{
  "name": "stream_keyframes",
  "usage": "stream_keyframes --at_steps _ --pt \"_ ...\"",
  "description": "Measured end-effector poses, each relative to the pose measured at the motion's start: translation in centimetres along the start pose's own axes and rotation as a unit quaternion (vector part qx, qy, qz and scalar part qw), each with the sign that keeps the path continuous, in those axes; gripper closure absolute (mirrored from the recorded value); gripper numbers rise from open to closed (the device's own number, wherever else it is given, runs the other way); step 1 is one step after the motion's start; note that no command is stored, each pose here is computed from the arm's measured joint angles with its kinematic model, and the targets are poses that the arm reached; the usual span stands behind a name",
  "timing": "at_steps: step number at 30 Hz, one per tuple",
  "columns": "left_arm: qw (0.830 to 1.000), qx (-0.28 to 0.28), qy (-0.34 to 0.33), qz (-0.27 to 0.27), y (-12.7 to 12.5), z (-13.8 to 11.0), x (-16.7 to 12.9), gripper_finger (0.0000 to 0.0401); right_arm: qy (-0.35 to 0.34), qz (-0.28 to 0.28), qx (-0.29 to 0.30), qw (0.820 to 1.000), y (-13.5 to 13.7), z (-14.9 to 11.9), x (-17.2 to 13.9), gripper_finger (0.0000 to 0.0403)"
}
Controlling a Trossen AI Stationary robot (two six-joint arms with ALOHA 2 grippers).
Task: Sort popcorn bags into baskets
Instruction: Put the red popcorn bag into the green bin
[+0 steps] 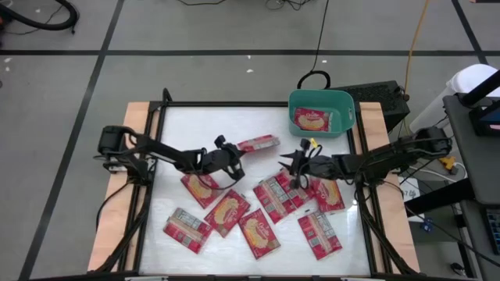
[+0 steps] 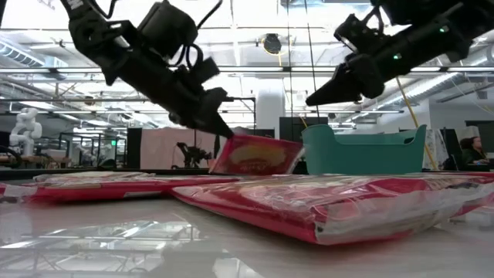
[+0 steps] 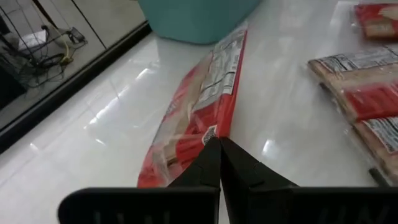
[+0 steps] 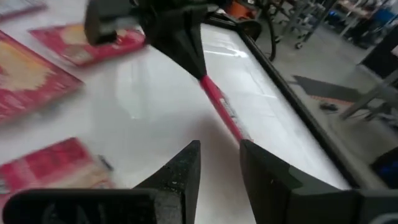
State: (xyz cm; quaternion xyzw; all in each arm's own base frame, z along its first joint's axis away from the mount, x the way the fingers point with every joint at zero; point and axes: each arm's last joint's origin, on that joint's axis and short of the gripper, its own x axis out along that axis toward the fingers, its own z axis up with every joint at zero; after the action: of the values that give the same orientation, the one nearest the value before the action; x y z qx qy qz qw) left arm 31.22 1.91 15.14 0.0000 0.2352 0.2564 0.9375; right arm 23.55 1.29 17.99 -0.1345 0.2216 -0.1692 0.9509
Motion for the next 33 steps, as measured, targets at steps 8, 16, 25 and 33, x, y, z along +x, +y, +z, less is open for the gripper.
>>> stream_keyframes --at_steps 8,16,25,33 --pt "0.999 -0.039 -0.001 0.0 0.9 0.5 0.1 0.04 0.026 -0.01 -0.041 0.999 -0.9 1.0 3.3 0.0239" --pt "0.999 -0.042 0.001 -0.001 1.0 0.4 0.1 0.04 0.027 -0.03 -0.081 0.996 -2.2 1.6 6.3 0.0184" --pt "0.999 -0.043 -0.001 -0.006 1.0 0.5 0.1 0.04 0.043 0.027 -0.094 0.994 -2.8 0.6 8.4 0.0192" --pt "0.999 -0.043 0.0 -0.011 0.9 0.5 0.1 0.04 0.069 0.022 -0.128 0.989 -3.0 0.1 11.4 0.021"
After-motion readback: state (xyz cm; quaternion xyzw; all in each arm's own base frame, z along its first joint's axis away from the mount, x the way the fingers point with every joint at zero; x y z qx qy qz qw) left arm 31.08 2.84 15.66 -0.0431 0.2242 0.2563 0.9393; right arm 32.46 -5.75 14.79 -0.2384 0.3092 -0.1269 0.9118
